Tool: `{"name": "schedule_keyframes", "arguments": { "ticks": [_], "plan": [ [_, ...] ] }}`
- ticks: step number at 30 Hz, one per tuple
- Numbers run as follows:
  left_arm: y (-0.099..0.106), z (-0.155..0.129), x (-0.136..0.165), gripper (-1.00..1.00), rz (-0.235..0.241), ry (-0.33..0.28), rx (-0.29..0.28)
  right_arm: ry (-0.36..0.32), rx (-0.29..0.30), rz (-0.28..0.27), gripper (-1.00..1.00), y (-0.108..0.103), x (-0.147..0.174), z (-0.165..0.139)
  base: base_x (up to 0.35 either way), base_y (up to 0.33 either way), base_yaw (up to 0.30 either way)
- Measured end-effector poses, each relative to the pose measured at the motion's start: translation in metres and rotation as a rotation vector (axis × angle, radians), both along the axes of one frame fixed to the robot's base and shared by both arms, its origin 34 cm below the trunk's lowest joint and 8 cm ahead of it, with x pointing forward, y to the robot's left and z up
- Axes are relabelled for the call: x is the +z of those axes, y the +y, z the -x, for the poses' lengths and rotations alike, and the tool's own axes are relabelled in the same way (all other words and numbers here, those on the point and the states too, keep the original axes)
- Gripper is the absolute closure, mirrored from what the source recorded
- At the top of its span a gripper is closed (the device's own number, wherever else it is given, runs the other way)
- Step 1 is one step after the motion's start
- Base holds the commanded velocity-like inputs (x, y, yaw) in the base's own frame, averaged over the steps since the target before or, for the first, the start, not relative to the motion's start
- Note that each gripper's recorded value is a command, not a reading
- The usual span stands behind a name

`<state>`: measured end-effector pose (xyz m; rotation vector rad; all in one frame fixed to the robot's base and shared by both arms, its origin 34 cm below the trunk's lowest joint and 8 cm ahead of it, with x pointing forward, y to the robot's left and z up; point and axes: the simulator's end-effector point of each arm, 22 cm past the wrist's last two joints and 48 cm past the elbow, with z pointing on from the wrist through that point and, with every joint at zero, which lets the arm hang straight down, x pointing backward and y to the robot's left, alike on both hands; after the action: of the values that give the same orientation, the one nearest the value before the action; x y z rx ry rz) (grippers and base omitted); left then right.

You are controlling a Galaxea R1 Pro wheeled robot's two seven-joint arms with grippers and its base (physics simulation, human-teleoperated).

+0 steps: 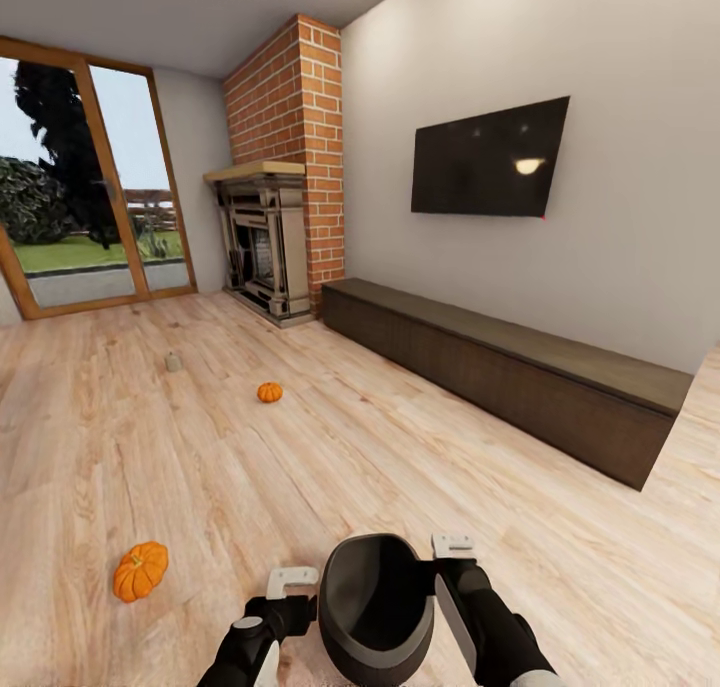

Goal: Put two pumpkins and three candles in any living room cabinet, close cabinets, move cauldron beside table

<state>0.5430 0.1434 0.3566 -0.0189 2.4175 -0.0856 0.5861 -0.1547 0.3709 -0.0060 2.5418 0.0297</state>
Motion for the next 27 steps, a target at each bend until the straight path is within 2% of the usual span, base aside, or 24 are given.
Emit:
{"name": "schedule_keyframes", "arguments": {
  "ticks": [7, 19, 27],
  "plan": [
    [-0.008, 0.002, -0.011, -1.0, 0.037, 0.004, 0.006, 0.026, 0.006, 0.004, -1.0, 0.001, -0.02, 0.006, 0.0, 0.0, 0.0],
    [-0.023, 0.005, -0.015, -1.0, 0.041, 0.009, -0.037, 0.042, 0.006, 0.004, -1.0, 0.001, -0.029, 0.009, 0.001, 0.0, 0.0],
    [-0.024, 0.004, -0.014, -1.0, 0.043, 0.006, -0.039, 0.041, 0.009, 0.002, -1.0, 0.002, -0.029, 0.009, 0.142, -0.049, 0.0]
  ]
}}
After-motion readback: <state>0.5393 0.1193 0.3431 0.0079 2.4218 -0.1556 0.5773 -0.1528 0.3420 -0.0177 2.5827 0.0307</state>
